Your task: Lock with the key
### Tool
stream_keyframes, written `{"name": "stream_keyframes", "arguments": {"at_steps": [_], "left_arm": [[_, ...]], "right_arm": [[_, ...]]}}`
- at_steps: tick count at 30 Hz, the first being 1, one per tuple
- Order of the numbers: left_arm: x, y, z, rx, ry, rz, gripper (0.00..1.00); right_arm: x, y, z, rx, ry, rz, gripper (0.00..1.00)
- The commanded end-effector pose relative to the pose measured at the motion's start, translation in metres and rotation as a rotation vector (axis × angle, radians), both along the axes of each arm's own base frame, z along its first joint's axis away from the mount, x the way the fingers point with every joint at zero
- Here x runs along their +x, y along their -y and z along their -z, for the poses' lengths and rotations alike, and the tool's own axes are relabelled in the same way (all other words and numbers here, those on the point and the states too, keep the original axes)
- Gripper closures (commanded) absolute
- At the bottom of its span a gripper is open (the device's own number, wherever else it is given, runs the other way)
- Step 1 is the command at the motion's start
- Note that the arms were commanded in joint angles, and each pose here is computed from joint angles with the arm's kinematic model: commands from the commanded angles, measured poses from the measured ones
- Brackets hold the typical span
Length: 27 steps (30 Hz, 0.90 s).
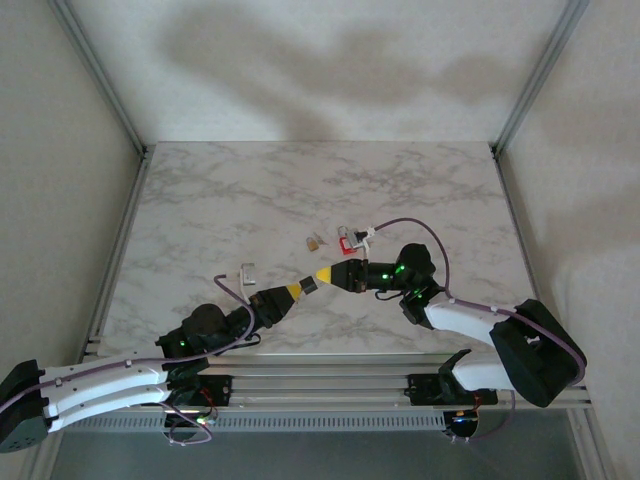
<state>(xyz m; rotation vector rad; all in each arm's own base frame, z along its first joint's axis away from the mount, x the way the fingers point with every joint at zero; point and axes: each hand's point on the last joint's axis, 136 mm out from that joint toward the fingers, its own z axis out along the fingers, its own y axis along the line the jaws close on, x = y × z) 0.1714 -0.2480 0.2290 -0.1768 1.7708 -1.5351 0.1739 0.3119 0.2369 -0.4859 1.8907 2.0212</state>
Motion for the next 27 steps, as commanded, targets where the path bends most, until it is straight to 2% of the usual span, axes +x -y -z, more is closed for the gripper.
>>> {"name": "stream_keyframes", "arguments": {"at_steps": [1, 13, 27], "left_arm": [[-0.0013, 0.0016, -0.0112, -0.038, 0.018, 0.017, 0.68], [-0.0014, 0.0008, -0.0089, -0.044, 0.012, 0.015, 0.78], [-0.0017, -0.0012, -0.0056, -0.048, 0.004, 0.011, 0.84]], "right_arm": [[-0.0036, -0.0034, -0.0186, 0.044, 0.056, -0.029, 1.00], [-0.0043, -0.0037, -0.0192, 0.045, 0.056, -0.033, 1.00], [-0.0048, -0.0037, -0.0205, 0.052, 0.054, -0.037, 1.00]]}}
